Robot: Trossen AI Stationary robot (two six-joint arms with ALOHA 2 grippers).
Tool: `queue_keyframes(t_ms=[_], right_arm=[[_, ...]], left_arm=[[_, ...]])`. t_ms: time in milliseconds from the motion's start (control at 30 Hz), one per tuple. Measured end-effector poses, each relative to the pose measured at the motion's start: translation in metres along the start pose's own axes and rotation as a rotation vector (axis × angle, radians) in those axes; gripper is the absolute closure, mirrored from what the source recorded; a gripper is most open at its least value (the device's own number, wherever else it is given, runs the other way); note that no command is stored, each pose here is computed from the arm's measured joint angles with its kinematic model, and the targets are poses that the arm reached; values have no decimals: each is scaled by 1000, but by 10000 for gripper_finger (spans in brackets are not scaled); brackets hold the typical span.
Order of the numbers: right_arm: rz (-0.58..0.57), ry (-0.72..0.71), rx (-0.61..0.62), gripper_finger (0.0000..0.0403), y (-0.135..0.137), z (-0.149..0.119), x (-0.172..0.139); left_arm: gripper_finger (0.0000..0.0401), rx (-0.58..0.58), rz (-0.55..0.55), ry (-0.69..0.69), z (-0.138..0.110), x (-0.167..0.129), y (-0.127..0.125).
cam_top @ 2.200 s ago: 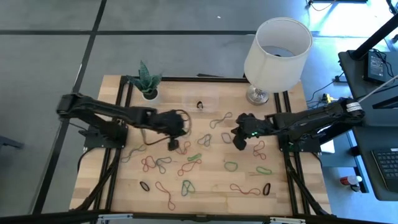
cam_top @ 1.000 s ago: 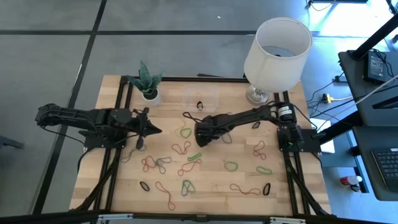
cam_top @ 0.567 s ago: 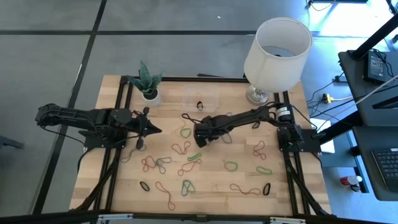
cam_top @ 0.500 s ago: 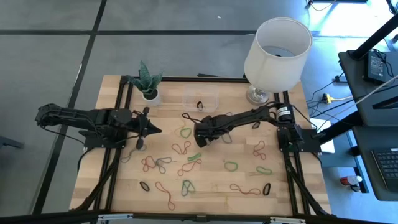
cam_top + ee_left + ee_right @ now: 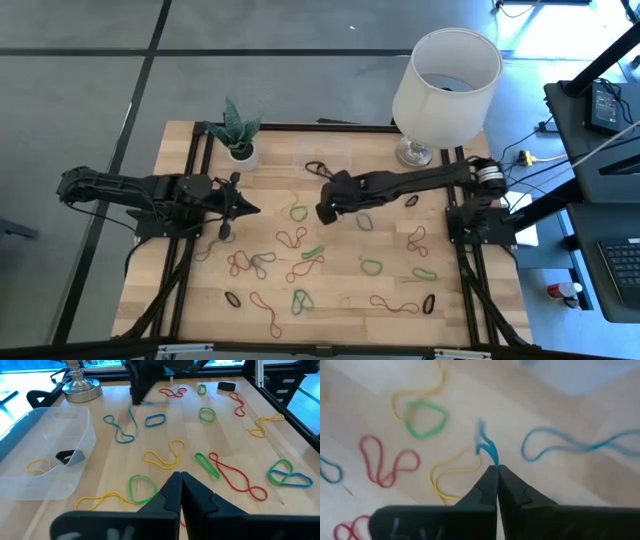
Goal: Pick and place rubber bands into bin
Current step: Put the blue rubber band into the transparent bin
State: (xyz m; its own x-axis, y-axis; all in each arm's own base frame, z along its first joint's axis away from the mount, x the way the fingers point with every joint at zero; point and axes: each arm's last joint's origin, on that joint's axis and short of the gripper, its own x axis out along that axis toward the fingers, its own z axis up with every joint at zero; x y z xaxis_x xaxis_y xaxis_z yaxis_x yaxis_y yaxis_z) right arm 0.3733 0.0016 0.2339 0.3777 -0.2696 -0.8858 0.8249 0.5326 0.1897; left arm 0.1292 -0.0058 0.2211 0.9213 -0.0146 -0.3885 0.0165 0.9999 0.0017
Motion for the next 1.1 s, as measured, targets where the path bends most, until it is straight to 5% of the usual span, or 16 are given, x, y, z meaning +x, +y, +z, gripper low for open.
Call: queue_keyframes(t_ms=[200, 700, 1100], right_arm=[[42, -141, 7, 401, -7, 20, -27], [70, -354, -92, 401, -40, 92, -20], [-59, -223, -153, 402, -73, 113, 46]], left_arm=[[400, 0, 0, 0, 0, 0, 0], [400, 0, 0, 0, 0, 0, 0], [400, 0, 0, 0, 0, 0, 0]])
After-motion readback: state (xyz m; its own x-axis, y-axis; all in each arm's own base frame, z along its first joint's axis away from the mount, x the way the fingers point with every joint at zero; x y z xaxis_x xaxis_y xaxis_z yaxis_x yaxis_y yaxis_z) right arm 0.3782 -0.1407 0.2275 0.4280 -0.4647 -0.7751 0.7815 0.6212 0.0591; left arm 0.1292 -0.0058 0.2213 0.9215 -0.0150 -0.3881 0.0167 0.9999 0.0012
